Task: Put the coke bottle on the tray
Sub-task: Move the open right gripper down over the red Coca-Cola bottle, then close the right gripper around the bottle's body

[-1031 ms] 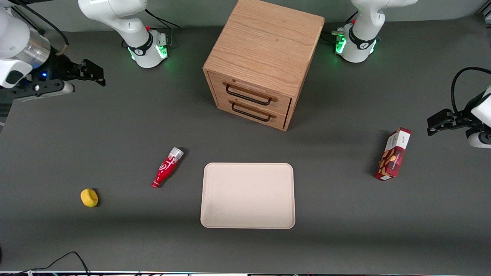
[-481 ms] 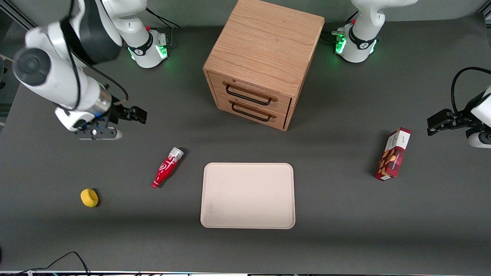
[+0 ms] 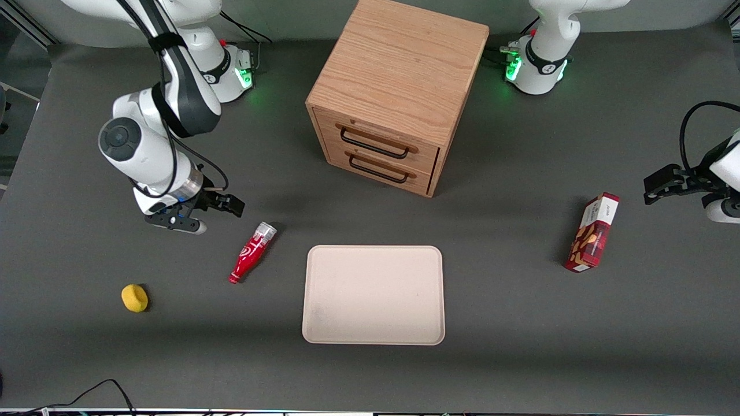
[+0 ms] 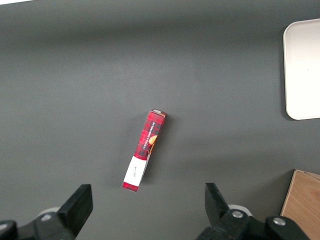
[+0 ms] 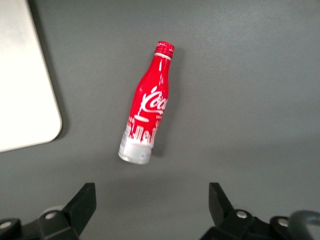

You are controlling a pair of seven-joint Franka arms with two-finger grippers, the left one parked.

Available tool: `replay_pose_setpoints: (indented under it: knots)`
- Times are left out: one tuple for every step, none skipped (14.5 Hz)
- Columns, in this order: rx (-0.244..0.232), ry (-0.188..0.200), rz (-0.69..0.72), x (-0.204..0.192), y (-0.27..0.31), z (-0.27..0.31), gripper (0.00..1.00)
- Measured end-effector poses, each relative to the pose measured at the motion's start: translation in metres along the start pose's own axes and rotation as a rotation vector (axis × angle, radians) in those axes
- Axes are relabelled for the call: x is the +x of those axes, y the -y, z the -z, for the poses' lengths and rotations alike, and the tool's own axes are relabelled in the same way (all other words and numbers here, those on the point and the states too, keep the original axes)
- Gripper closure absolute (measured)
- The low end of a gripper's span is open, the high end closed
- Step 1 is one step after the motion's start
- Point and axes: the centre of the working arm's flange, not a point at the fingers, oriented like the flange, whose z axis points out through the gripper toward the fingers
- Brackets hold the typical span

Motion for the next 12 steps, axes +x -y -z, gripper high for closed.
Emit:
replay_pose_setpoints:
  knots:
    - [0.007,-0.01,-0.021,0.003,0.0,-0.015,0.0]
    - [0.014,-0.02,-0.041,0.007,0.001,-0.03,0.0]
    - [0.02,-0.027,-0.06,0.01,0.001,-0.044,0.0]
    - [0.026,-0.034,-0.08,0.012,0.002,-0.056,0.0]
    - [0.034,-0.044,-0.102,0.015,0.002,-0.066,0.0]
    - [0.043,-0.057,-0.123,0.017,0.003,-0.076,0.0]
    - [0.051,-0.066,-0.14,0.018,0.004,-0.085,0.0]
    - [0.055,-0.071,-0.15,0.019,0.004,-0.094,0.0]
    - [0.059,-0.074,-0.159,0.02,0.004,-0.102,0.0]
    - [0.061,-0.076,-0.171,0.02,0.005,-0.109,0.0]
    - [0.063,-0.079,-0.181,0.02,0.005,-0.114,0.0]
    - [0.064,-0.083,-0.19,0.02,0.005,-0.119,0.0]
